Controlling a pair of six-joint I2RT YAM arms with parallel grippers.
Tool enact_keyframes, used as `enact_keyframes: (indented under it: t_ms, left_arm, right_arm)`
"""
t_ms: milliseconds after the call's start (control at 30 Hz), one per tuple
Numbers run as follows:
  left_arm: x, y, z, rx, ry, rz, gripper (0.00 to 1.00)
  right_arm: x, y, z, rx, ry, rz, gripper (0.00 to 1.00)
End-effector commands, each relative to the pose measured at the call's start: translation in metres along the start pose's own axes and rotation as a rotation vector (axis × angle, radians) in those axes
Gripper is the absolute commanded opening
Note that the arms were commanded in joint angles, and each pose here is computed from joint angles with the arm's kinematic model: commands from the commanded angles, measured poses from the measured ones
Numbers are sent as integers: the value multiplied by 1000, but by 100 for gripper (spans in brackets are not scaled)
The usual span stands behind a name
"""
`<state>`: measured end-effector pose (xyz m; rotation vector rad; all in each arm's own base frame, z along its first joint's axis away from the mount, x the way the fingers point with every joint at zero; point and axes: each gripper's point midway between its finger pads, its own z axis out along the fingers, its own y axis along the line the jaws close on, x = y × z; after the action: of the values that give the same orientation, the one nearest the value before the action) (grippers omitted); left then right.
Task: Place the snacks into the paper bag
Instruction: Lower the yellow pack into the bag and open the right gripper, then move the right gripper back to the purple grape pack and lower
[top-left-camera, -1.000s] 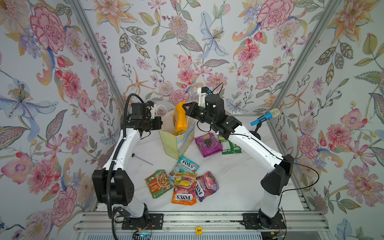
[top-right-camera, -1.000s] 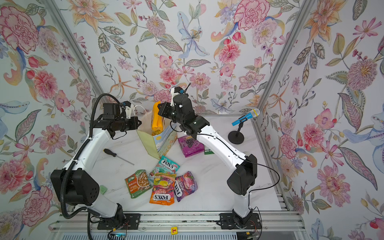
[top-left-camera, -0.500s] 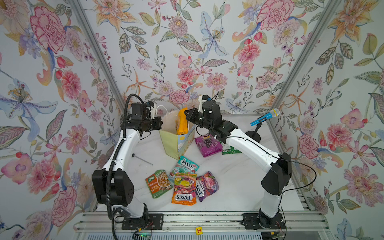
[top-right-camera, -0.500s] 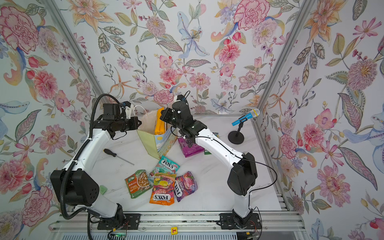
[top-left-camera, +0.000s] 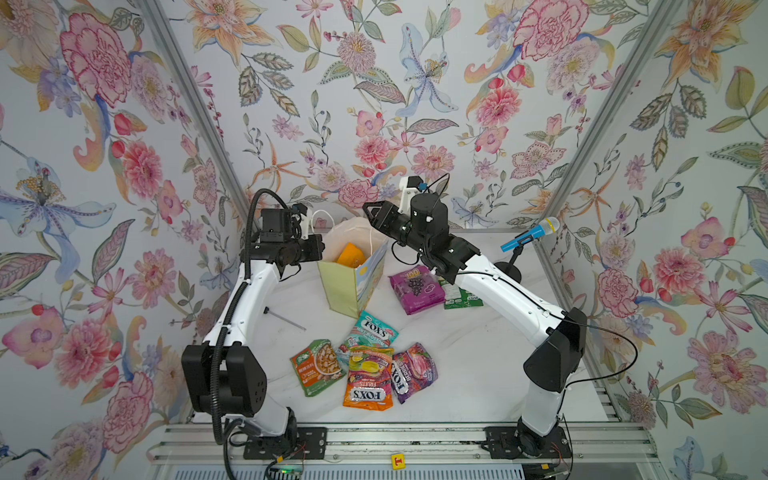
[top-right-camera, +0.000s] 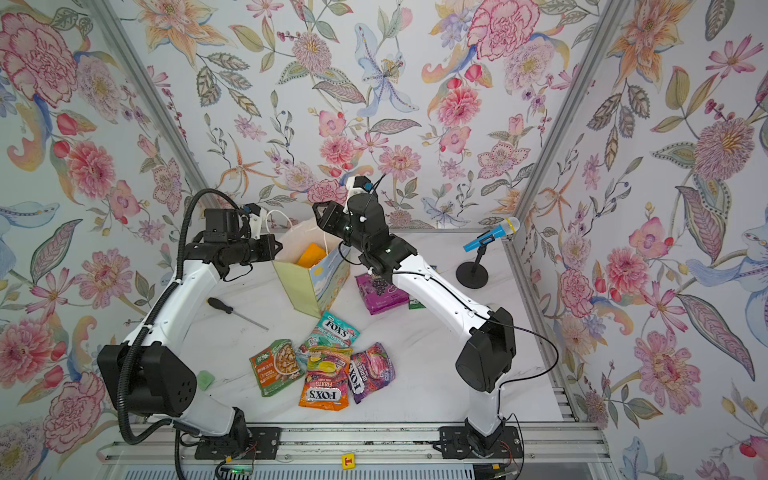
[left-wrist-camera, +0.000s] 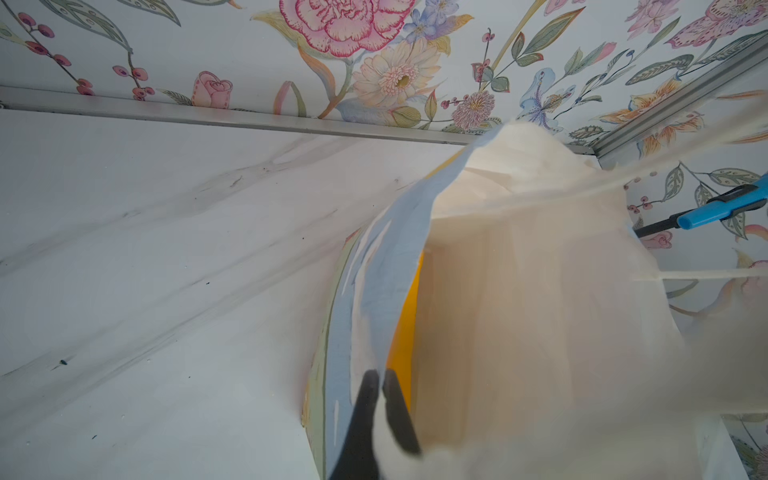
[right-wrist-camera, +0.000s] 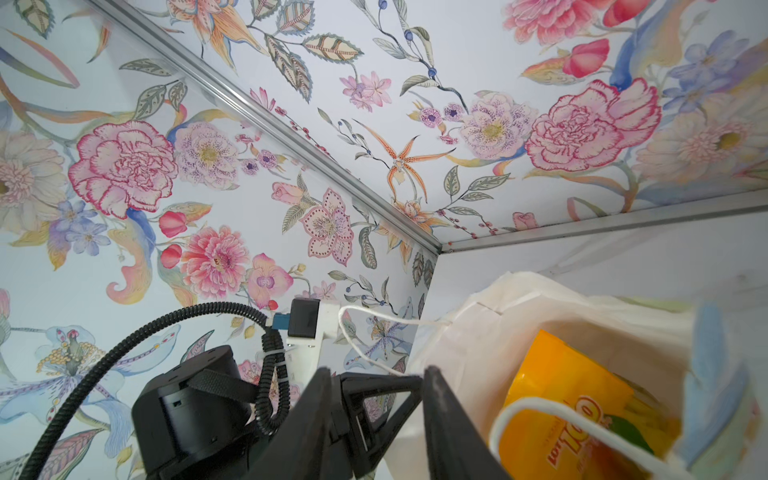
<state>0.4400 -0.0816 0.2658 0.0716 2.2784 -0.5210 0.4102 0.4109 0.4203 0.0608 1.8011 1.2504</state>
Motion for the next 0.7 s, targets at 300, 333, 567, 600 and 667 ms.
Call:
enact_keyframes:
  t_ms: [300,333,567,600,667]
  left_arm:
    - [-1,-2,-10,22,-27,-8,0]
    - [-1,-2,-11,25,-30,-5,0]
    - [-3,-2,-11,28,-42,-4,0]
    - [-4,-2,-11,28,-43,-5,0]
    - [-3,-2,-10,28,-42,-6,0]
  right_arm:
    - [-25,-15,-98,81,-20,-209,45]
    - [-22,-33,-110,126,-18,-193,44]
    - [23,-163,-188,438,-10,-35,44]
    - [32,-179,-197,473,-9,-8,44]
    - [46,-202,-210,523,-4,35,44]
